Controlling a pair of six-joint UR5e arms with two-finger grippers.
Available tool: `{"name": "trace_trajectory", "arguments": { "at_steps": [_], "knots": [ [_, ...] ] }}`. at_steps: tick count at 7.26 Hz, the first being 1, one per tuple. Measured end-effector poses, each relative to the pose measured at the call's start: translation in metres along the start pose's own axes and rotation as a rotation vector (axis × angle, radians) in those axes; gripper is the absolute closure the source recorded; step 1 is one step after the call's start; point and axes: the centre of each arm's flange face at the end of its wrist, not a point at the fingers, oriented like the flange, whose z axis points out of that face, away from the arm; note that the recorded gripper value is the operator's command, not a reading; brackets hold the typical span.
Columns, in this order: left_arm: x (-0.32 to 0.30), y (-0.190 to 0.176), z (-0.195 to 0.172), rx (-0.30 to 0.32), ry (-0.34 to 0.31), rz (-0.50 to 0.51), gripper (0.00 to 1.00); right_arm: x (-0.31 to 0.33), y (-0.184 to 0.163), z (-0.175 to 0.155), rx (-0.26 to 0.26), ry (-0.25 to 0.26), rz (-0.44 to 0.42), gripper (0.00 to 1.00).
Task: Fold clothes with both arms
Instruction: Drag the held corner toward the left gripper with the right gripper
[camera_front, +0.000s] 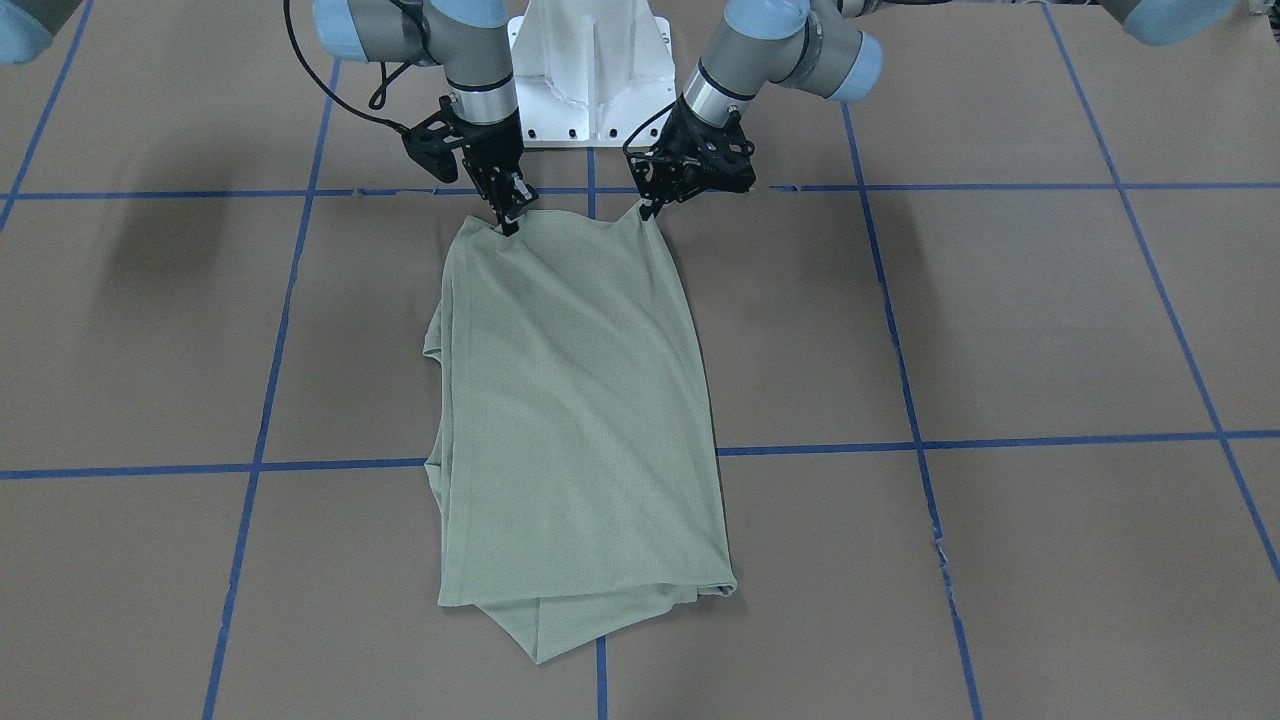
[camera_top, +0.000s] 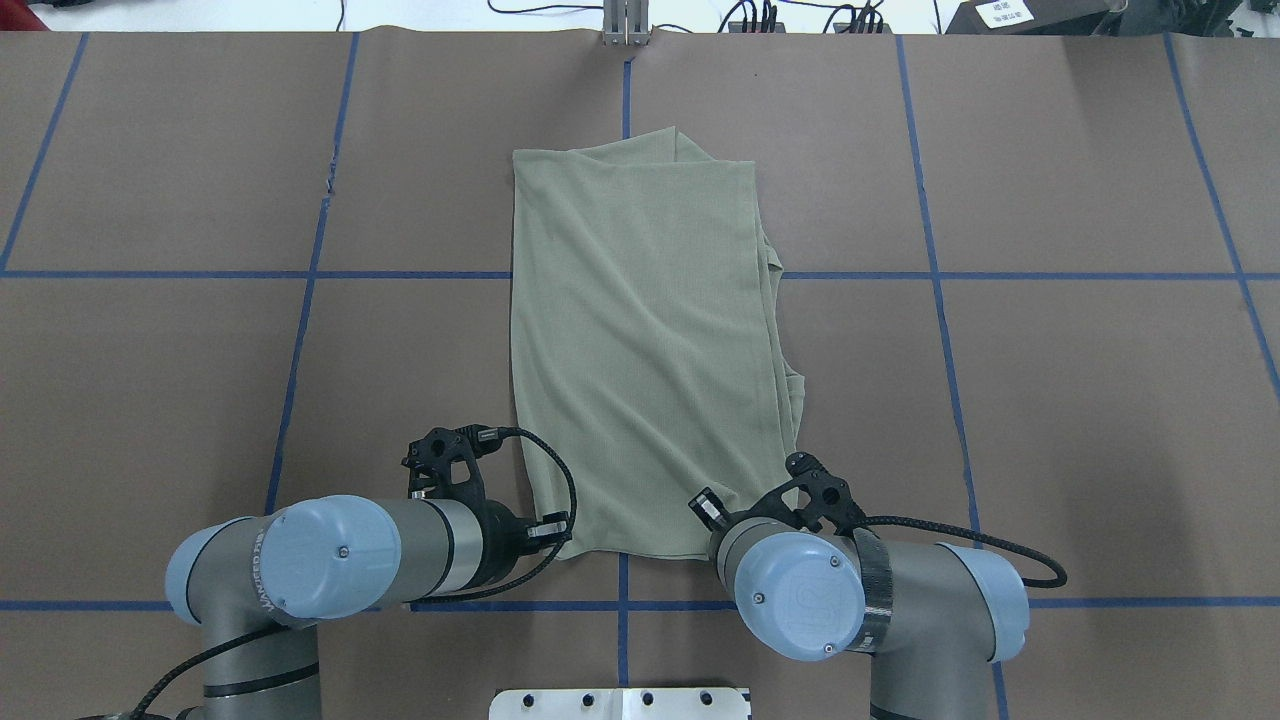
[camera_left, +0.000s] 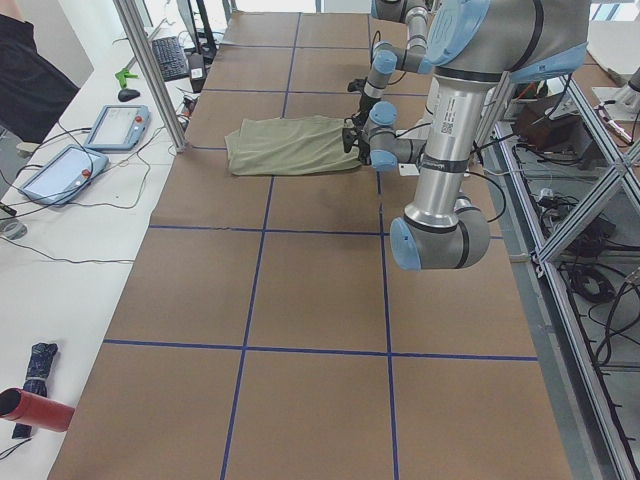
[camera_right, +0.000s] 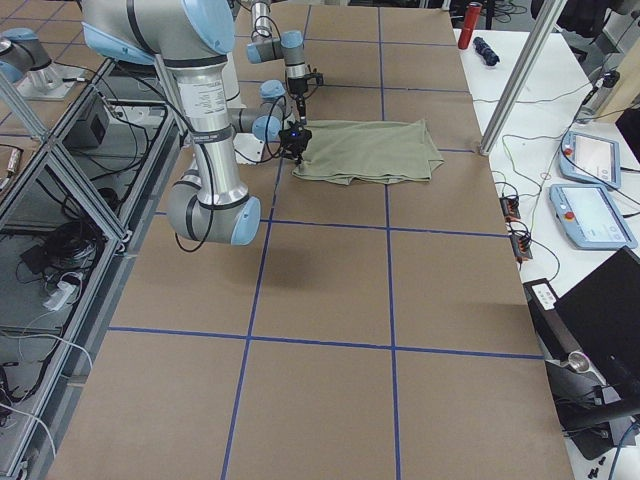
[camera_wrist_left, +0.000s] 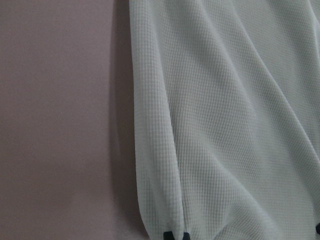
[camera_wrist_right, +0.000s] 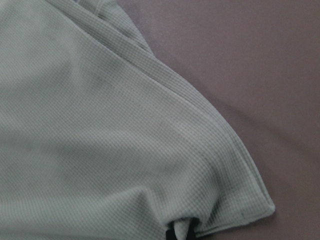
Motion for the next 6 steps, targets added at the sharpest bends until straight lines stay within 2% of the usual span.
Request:
{"name": "trace_trajectory", "arguments": {
  "at_steps": [2,3,4,6],
  "knots": [
    [0.005,0.002,-0.007,-0.014,0.014,0.003,1.0,-0.011,-0.001,-0.012,-0.01,-0.021,0.013,1.0],
    [0.011,0.004,-0.019,-0.045,0.032,0.007,1.0,-0.018,-0.005,-0.029,-0.025,-0.044,0.021,1.0],
    [0.018,0.005,-0.037,-0.08,0.054,0.01,1.0,-0.022,-0.009,-0.054,-0.04,-0.061,0.023,1.0],
    [0.041,0.013,-0.099,-0.141,0.064,0.012,1.0,-0.023,-0.018,-0.124,-0.064,-0.062,0.018,1.0]
  ]
}}
